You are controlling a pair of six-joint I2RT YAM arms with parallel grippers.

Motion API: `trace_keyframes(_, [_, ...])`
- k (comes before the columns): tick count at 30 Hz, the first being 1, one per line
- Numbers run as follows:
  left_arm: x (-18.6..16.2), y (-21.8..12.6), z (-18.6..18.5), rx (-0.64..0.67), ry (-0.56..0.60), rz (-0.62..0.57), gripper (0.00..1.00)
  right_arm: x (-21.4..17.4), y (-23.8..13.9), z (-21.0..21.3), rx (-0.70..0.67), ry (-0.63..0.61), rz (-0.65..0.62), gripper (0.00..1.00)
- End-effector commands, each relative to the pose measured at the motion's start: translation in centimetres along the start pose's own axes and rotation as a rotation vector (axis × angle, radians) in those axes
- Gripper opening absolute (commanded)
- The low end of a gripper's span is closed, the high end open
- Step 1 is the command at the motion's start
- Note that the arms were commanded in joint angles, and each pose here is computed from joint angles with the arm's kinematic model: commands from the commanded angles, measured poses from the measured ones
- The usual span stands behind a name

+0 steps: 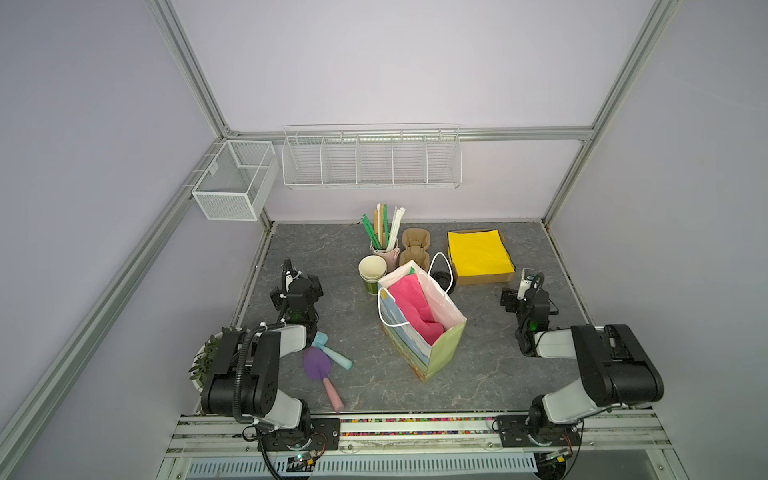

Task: Pack the takeout coffee

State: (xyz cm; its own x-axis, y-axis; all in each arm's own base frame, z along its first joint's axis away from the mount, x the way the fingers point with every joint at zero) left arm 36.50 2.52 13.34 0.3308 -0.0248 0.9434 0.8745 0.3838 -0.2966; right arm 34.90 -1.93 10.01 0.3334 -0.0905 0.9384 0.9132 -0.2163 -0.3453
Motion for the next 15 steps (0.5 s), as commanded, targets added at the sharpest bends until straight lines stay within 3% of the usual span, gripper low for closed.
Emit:
trace_keyframes(1, [0.6,-0.1,-0.2,0.001,0.006,-0.036,0.99,1.0,0.0,0.2,0.011,0.005,-0.036,0.89])
trace_keyframes(5, [0.4,-0.3,-0.4,-0.024,0.01,-0.046,0.99,0.9,0.0,0.2,0.01,0.005,-0.034,0.89])
trace_keyframes(8, [-0.6,-0.6,-2.4,-0.24,0.049,-0.077,0.98,0.9,0.0,0.2,0.01,0.005,-0.034,0.89])
trace_keyframes(15, [-0.6,-0.5,-2.1,-0.233,0.04,-0.084,0.98,0.9,0.0,0.2,0.011,0.004,-0.035,0.89])
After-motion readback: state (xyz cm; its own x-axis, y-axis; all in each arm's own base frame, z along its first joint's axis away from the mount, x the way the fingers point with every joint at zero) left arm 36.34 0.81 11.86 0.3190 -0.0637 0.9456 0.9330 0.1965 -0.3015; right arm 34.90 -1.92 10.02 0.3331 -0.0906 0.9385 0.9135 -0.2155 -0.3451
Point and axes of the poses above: each gripper's point midway between its finger pads, its own y axis out along the fingers, its own z axis along the line the jaws close on, x = y × z, the point moved 4 cm from there along -y, back along the fingers, and after that the axes turned 6 degrees about y, right-handed, at the moved point
